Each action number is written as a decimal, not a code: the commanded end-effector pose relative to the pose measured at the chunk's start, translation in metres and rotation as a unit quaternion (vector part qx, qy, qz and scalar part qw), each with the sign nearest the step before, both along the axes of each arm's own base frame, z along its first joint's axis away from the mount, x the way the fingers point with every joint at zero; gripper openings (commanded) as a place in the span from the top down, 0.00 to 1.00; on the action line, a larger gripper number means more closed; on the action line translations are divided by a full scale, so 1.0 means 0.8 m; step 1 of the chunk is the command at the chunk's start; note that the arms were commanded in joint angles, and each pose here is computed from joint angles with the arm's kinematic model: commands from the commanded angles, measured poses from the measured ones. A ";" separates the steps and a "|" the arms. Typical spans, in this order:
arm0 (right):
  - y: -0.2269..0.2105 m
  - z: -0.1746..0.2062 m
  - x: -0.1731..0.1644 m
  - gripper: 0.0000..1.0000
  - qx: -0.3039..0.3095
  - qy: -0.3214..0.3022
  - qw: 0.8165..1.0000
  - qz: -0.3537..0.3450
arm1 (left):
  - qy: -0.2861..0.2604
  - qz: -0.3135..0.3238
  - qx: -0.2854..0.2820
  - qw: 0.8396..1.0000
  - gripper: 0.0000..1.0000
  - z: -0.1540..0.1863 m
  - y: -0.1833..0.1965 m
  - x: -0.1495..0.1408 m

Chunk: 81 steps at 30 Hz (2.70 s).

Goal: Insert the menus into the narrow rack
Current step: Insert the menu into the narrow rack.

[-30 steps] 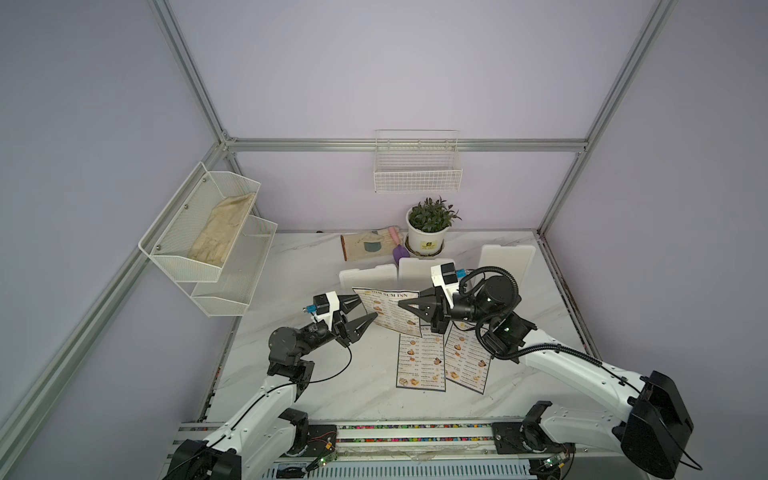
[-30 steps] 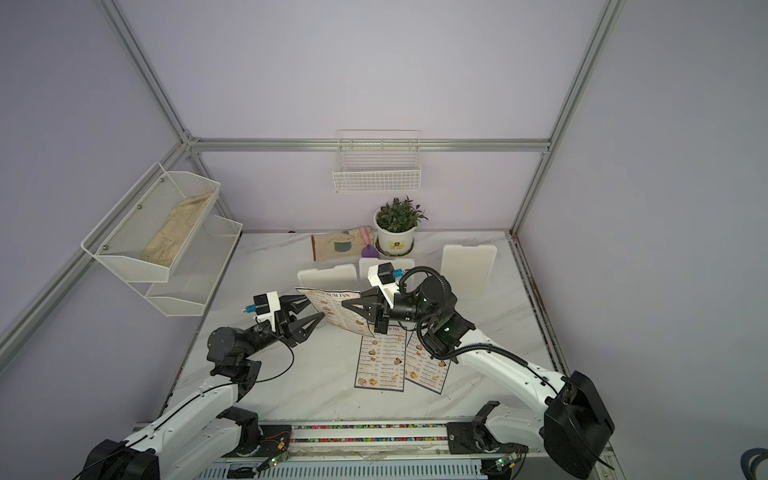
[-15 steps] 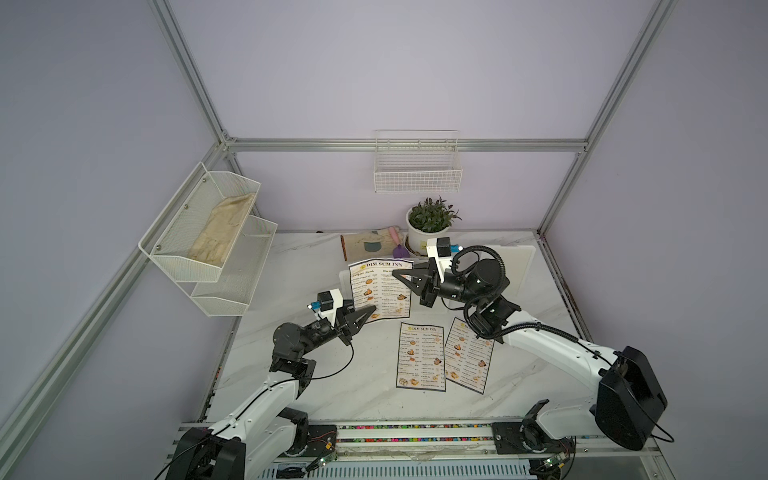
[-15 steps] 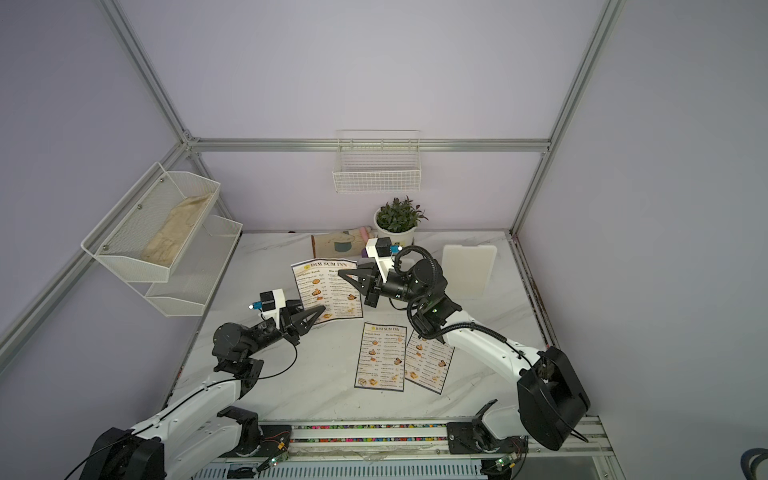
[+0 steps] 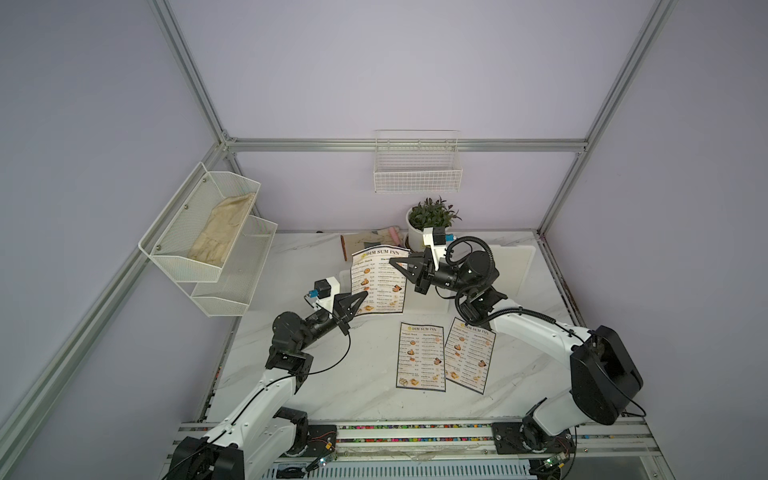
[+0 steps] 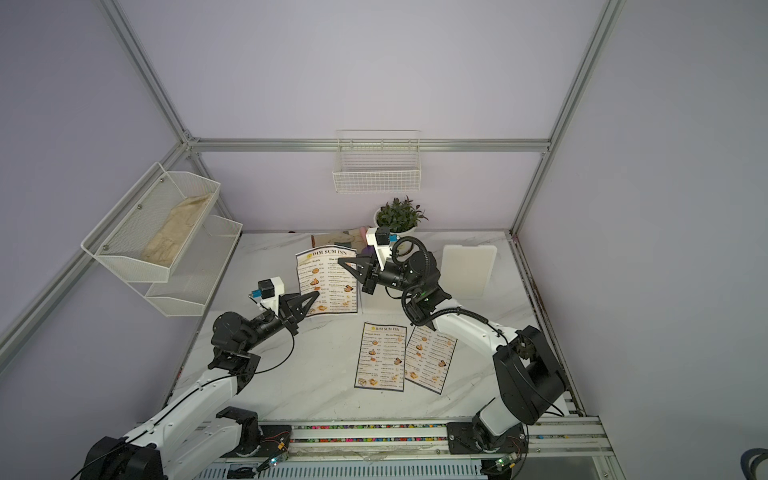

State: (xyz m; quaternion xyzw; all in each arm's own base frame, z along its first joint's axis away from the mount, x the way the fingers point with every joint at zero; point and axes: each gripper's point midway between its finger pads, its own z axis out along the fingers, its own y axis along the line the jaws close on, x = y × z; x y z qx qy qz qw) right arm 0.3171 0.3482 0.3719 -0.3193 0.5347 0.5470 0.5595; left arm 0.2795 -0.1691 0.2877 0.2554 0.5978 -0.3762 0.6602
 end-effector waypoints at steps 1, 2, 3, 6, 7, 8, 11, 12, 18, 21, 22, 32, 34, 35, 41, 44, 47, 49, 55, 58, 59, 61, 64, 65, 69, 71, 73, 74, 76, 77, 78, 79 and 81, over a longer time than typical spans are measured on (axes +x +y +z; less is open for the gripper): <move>0.001 0.024 0.010 1.00 0.025 -0.020 0.999 0.003 | -0.024 0.012 -0.001 1.000 1.00 0.031 0.007 0.015; 0.003 0.024 0.015 1.00 0.026 -0.020 0.999 0.003 | -0.023 0.012 0.000 1.000 1.00 0.031 0.008 0.019; 0.005 0.023 0.018 1.00 0.026 -0.020 0.999 0.004 | -0.022 0.009 0.001 1.000 1.00 0.032 0.007 0.022; 0.010 0.023 0.028 1.00 0.026 -0.022 0.999 0.005 | -0.017 0.005 0.008 1.000 1.00 0.033 0.007 0.032; 0.013 0.022 0.031 1.00 0.026 -0.022 0.999 0.006 | -0.015 0.007 0.010 1.000 1.00 0.033 0.009 0.036; 0.015 0.022 0.036 1.00 0.027 -0.022 0.999 0.006 | -0.012 0.011 0.010 1.000 1.00 0.031 0.010 0.041; 0.021 0.016 0.055 1.00 0.026 -0.014 1.000 0.005 | -0.008 0.026 0.009 1.000 1.00 0.031 0.020 0.055; 0.024 0.012 0.062 1.00 0.026 -0.010 1.000 0.006 | -0.007 0.031 0.008 0.999 1.00 0.031 0.024 0.061; 0.043 -0.003 0.098 1.00 0.024 0.001 0.999 0.021 | -0.005 0.037 0.000 0.999 1.00 0.038 0.037 0.081; 0.047 -0.006 0.113 1.00 0.025 0.002 0.999 0.025 | -0.011 0.040 -0.005 0.999 1.00 0.045 0.044 0.089; 0.047 -0.007 0.117 1.00 0.025 0.003 0.999 0.025 | -0.012 0.039 -0.006 0.999 1.00 0.048 0.046 0.091; 0.051 0.000 0.137 1.00 0.034 -0.003 0.999 0.039 | -0.031 0.041 -0.026 0.998 0.90 0.073 0.059 0.106; 0.051 0.002 0.139 1.00 0.037 -0.007 0.999 0.033 | -0.034 0.042 -0.032 0.998 0.88 0.078 0.061 0.108; 0.049 0.003 0.142 1.00 0.038 -0.008 0.999 0.029 | -0.035 0.043 -0.034 0.998 0.87 0.080 0.062 0.110; 0.045 0.011 0.157 1.00 0.057 -0.006 0.998 0.025 | -0.030 0.039 -0.040 0.998 0.87 0.086 0.063 0.121; 0.045 0.015 0.164 1.00 0.066 -0.002 0.998 0.020 | -0.025 0.037 -0.043 0.998 0.87 0.083 0.064 0.128; 0.044 0.018 0.169 1.00 0.072 0.000 0.997 0.019 | -0.021 0.032 -0.048 0.998 0.87 0.081 0.066 0.134; 0.042 0.021 0.171 1.00 0.076 -0.001 0.997 0.015 | -0.025 0.030 -0.053 0.998 0.87 0.085 0.069 0.134; 0.038 0.032 0.175 1.00 0.085 -0.003 0.996 0.010 | -0.005 0.013 -0.066 0.998 0.87 0.069 0.072 0.149; 0.039 0.037 0.176 1.00 0.089 -0.004 0.996 0.012 | -0.003 0.000 -0.067 0.998 0.89 0.068 0.070 0.150; 0.039 0.038 0.177 1.00 0.090 -0.004 0.996 0.012 | -0.003 -0.003 -0.068 0.998 0.91 0.067 0.070 0.150; 0.039 0.039 0.177 1.00 0.091 -0.004 0.996 0.013 | -0.003 -0.004 -0.071 0.997 0.97 0.066 0.071 0.152; 0.041 0.036 0.178 1.00 0.090 -0.003 0.996 0.013 | -0.003 -0.006 -0.076 0.997 1.00 0.068 0.074 0.154; 0.040 0.035 0.179 1.00 0.090 -0.003 0.996 0.013 | -0.006 -0.009 -0.076 0.997 1.00 0.069 0.074 0.153; 0.040 0.032 0.179 1.00 0.090 -0.002 0.996 0.013 | -0.020 -0.017 -0.081 0.996 1.00 0.077 0.075 0.147; 0.040 0.032 0.179 1.00 0.091 -0.004 0.996 0.012 | -0.021 -0.017 -0.081 0.996 1.00 0.078 0.076 0.148; 0.042 0.028 0.181 1.00 0.091 0.001 0.996 0.014 | -0.020 -0.017 -0.082 0.996 1.00 0.078 0.077 0.148; 0.042 0.029 0.181 1.00 0.092 0.002 0.996 0.015 | -0.019 -0.018 -0.082 0.996 1.00 0.077 0.077 0.147; 0.042 0.027 0.182 1.00 0.092 0.006 0.996 0.015 | -0.019 -0.018 -0.082 0.996 1.00 0.078 0.077 0.147; 0.042 0.027 0.182 1.00 0.092 0.006 0.996 0.015 | -0.019 -0.017 -0.083 0.996 1.00 0.078 0.077 0.148; 0.041 0.028 0.182 1.00 0.093 0.007 0.996 0.014 | -0.018 -0.018 -0.083 0.996 1.00 0.077 0.077 0.148; 0.042 0.027 0.183 1.00 0.093 0.009 0.995 0.014 | -0.017 -0.017 -0.084 0.996 1.00 0.077 0.078 0.148; 0.042 0.026 0.183 1.00 0.094 0.014 0.995 0.014 | -0.018 -0.017 -0.084 0.996 1.00 0.078 0.078 0.148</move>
